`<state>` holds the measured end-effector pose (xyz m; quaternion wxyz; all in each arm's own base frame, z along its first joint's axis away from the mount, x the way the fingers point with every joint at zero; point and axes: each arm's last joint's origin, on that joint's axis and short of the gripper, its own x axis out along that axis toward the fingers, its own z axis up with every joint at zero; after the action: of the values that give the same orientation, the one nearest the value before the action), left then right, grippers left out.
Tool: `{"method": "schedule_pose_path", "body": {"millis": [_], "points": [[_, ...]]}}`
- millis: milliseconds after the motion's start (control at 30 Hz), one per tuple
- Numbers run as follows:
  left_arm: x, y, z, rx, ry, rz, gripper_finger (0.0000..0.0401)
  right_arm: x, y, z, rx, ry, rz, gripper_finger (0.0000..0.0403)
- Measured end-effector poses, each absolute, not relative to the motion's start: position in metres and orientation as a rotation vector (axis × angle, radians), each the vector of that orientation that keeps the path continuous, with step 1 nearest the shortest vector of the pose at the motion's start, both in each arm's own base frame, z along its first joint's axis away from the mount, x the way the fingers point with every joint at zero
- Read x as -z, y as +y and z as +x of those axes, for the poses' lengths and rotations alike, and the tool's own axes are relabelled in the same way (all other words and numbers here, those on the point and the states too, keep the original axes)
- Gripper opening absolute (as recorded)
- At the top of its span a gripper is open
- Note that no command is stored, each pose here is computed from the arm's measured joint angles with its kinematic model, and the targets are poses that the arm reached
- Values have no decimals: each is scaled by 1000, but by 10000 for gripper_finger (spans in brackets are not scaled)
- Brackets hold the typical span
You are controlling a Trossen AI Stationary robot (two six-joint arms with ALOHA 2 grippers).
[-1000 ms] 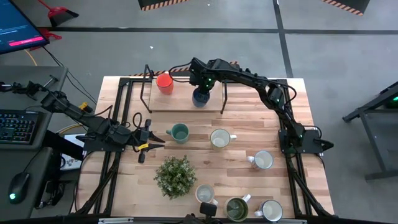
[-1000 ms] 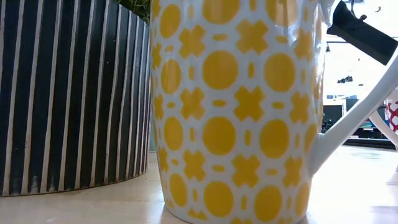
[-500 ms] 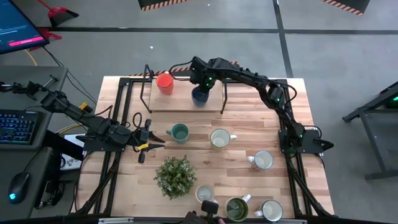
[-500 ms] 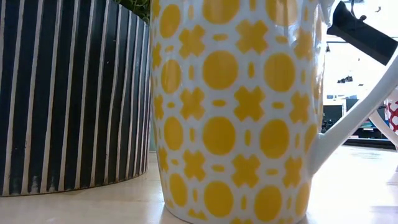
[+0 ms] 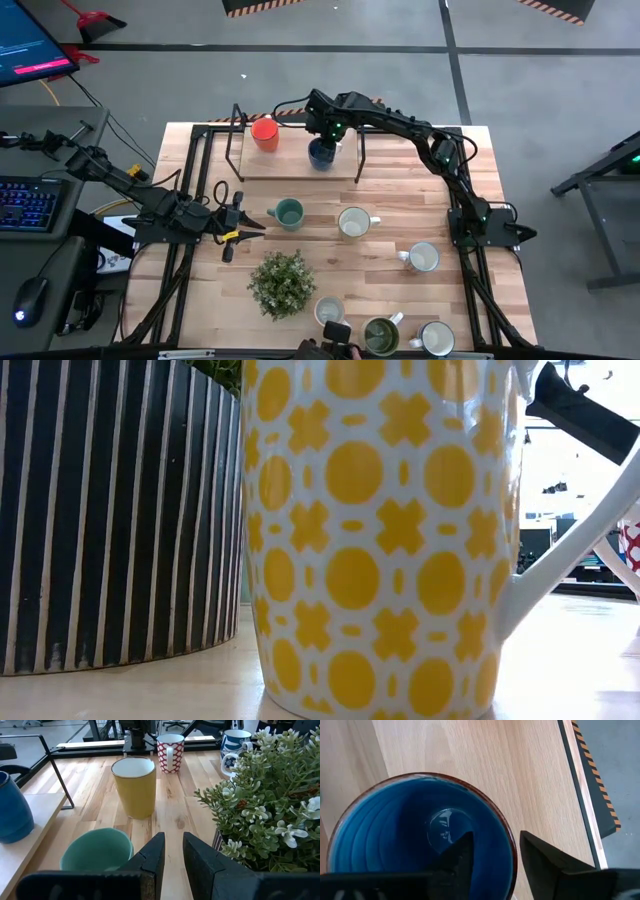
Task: Place coffee mugs
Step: Put the blue mug on the shelf, then put the green mug on the shelf
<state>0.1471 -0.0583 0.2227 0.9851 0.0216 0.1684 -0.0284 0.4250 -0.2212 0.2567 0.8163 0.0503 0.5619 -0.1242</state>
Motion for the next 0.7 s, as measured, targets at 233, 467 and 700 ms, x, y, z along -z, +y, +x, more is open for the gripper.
{"method": "schedule_pose_path", "body": {"millis": [233, 467, 700], "points": [[-222, -58, 147, 57, 342, 45, 60, -272, -217, 421, 265, 1169, 92, 147], [-222, -58, 147, 57, 343, 46, 60, -304, -208, 409, 273, 1112, 86, 147], [-222, -58, 147, 57, 342, 45, 60, -339, -184, 386, 243, 1135, 81, 147]]}}
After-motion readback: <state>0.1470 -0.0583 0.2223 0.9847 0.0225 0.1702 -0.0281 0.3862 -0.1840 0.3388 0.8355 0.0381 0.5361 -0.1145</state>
